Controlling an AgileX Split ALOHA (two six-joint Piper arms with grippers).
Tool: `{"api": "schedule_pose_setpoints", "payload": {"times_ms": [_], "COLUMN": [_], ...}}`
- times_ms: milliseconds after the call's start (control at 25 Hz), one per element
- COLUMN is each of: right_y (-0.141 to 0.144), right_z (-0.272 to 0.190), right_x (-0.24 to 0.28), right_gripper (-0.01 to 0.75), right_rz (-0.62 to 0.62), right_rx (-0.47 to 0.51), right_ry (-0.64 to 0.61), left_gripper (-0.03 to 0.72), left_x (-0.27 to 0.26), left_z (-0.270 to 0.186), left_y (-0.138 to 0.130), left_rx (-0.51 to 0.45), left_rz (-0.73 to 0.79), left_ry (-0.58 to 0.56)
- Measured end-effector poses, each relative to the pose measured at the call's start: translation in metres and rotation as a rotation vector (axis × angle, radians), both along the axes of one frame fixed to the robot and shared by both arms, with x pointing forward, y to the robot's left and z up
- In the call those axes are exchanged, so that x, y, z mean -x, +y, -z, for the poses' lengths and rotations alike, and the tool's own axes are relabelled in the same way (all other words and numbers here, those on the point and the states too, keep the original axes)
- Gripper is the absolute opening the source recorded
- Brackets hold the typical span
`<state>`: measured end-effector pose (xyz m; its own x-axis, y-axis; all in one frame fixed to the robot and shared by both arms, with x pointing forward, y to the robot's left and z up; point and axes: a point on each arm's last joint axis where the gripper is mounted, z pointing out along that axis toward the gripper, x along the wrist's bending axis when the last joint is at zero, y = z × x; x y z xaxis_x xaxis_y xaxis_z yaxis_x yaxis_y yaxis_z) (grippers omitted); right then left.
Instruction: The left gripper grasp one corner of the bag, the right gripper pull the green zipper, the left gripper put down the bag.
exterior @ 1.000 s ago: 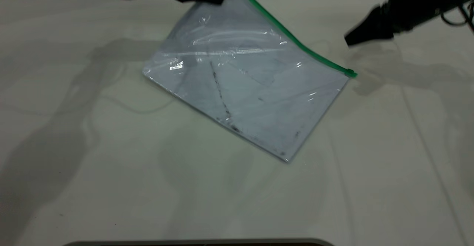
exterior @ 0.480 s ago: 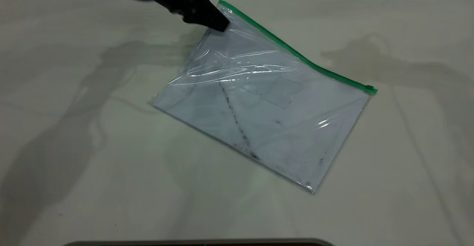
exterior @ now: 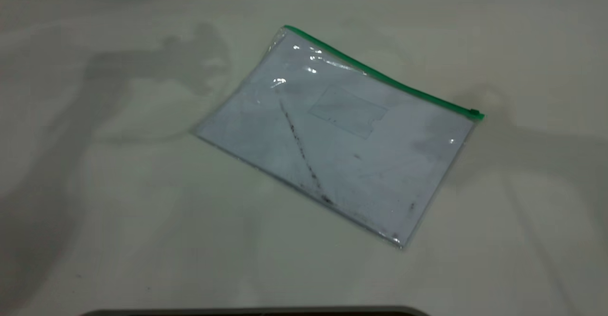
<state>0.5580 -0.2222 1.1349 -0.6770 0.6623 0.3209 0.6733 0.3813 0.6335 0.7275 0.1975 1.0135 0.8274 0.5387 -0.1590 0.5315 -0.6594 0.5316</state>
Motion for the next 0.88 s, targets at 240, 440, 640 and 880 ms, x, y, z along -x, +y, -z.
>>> {"api": "schedule_pose_setpoints", "payload": {"times_ms": [240, 440, 640, 880], "right_y": [-0.024, -0.045, -0.055, -0.065], "right_z": [-0.043, -0.04, 0.002, 0.076], "right_x": [0.057, 0.122, 0.176, 0.228], "right_gripper": [0.472, 0.469, 0.468, 0.468], "right_rz": [0.289, 0.451, 0.505, 0.599], "right_rx": [0.15, 0.276, 0.342, 0.406], "right_ry": [-0.005, -0.029, 0.03, 0.15], "left_gripper": [0.428, 0.423, 0.423, 0.423], "left_x": [0.037, 0.085, 0.143, 0.197], "left_z": [-0.106, -0.18, -0.207, -0.157], "left_y": [0.019, 0.037, 0.047, 0.054], "left_rx": [-0.031, -0.057, -0.071, -0.143], "left_rz": [-0.283, -0.484, -0.536, -0.546], "left_ry": [-0.098, -0.21, -0.225, -0.021]}}
